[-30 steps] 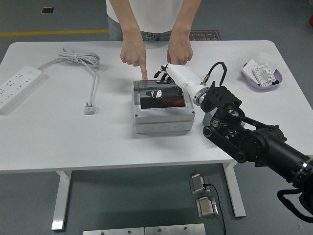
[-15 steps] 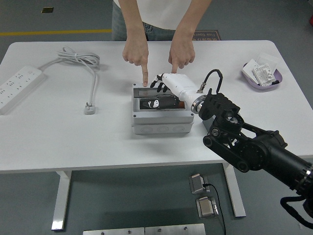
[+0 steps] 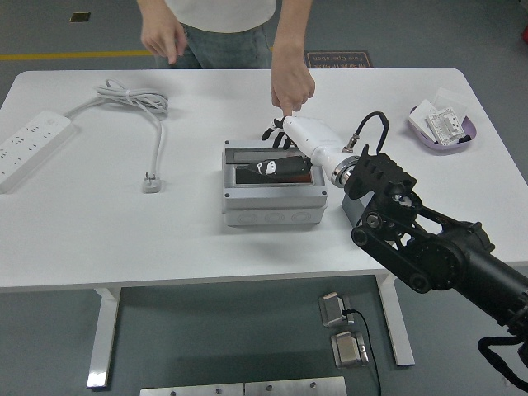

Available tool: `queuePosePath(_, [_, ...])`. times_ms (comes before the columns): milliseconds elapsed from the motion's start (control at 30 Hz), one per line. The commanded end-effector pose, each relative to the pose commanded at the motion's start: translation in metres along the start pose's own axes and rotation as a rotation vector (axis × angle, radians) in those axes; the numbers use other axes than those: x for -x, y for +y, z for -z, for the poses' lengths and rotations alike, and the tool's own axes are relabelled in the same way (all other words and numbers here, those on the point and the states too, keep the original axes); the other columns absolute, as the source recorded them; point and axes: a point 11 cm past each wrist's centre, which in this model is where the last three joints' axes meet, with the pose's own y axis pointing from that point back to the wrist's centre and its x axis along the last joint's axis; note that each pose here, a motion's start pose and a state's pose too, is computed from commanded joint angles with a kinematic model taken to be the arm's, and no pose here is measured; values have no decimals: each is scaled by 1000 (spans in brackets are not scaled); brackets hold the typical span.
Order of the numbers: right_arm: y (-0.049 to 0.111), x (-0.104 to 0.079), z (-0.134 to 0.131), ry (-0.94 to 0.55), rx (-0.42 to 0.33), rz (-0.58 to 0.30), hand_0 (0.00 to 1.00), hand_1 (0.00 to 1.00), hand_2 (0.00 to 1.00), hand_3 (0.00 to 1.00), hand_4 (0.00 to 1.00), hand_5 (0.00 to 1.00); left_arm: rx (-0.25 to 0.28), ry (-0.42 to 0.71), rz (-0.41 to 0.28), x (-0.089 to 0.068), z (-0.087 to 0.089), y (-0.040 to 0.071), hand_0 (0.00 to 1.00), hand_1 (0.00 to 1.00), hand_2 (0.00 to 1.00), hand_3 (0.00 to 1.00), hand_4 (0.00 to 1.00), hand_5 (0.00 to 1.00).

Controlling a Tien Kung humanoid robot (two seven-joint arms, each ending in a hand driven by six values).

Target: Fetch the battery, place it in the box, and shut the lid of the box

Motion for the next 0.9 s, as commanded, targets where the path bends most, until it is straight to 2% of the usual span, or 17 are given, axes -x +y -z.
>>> queuePosePath(200, [5,16,-4,-13,12,36,444,460,550,673,951,611,3,0,1,1,-1,0,604,637,634,638,763,91])
queuePosePath(333, [6,16,-6,-20,15,32,438,460,553,673,952,616,4,0,1,1,-1,0,603,636,633,638,762,90])
queuePosePath(667, [9,-15,-12,-25,28,-44,437,461,554,674,955,629,-1,3,10,6,2,-1,603,636,634,638,763,91])
queuePosePath(900, [25,-44,-22,20,66,-141,427,455,539,669,963,639,-14,9,21,11,9,-2,603,636,633,638,762,91])
